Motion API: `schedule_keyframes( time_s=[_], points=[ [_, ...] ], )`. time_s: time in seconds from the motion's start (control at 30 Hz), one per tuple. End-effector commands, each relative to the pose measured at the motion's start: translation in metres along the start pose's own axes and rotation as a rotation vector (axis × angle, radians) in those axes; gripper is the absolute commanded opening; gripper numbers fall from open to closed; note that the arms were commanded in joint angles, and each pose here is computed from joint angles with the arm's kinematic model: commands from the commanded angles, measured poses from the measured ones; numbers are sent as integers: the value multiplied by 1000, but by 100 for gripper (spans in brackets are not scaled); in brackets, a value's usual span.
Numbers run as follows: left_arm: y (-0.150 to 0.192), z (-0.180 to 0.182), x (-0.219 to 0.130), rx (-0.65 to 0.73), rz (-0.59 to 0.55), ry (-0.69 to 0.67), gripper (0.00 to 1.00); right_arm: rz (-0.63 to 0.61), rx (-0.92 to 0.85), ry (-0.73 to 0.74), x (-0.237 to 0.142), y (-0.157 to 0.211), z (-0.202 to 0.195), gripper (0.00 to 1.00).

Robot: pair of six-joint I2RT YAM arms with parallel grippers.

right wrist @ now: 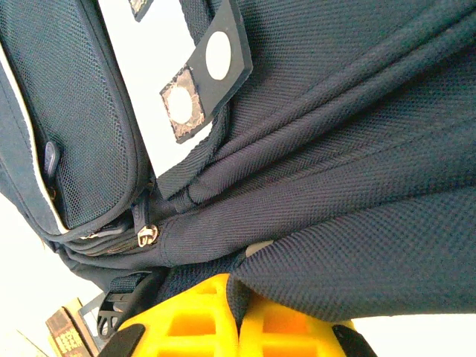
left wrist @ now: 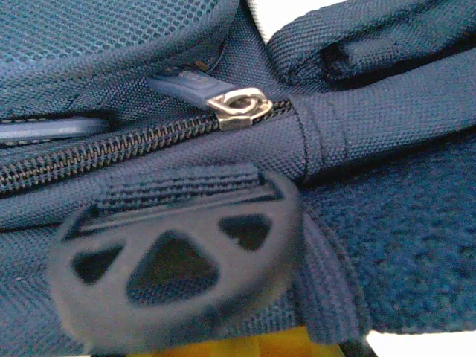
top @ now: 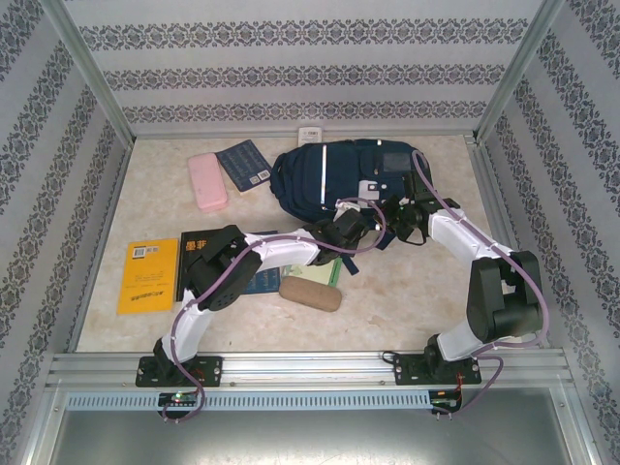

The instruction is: Pack books, pencil case, and school supplies into a backpack

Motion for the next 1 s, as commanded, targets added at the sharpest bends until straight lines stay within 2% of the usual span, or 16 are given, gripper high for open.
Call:
schedule_keyframes(
  time_s=[0.0,0.3,0.53,0.6,0.7,0.8,0.87,0.97],
  points=[
    [-22,17,-19,-65,-69,-32,0,-35,-26,-71,-13,-13,16,0],
    [-25,83,-60,-156,-41,-102,0,-68,0,-46,-18,-28,-7,0],
    [-21,154,-68,-228,6,-187,0,-68,-8,-43,-17,-32,-14,0],
    [-22,163,-69,-237,24,-177,0,-71,-15,-39,-17,-34,-15,0],
    [-26,152,-70,-203,57,-111,0,-67,-16,-44,-16,-35,-15,0],
    [-27,119,-67,-187,81,31,1,-67,-10,-54,-15,-34,-14,0],
    [-25,97,-66,-163,84,89,14,-62,-5,-54,-14,-33,-15,0],
    [-21,65,-63,-132,87,162,27,-59,-1,-58,-14,-33,-15,0]
  ],
)
Point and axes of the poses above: each hand's point on the last joint's axis, 136 mm out from that joint toward the fingers, its own x axis out along the fingers, its own z axis along the line the jaws close on, y = z × x, the point moved 2 cm from there along -x, back along the fingers, and after that the axes turned 9 degrees about -x, right-handed, at the moved point
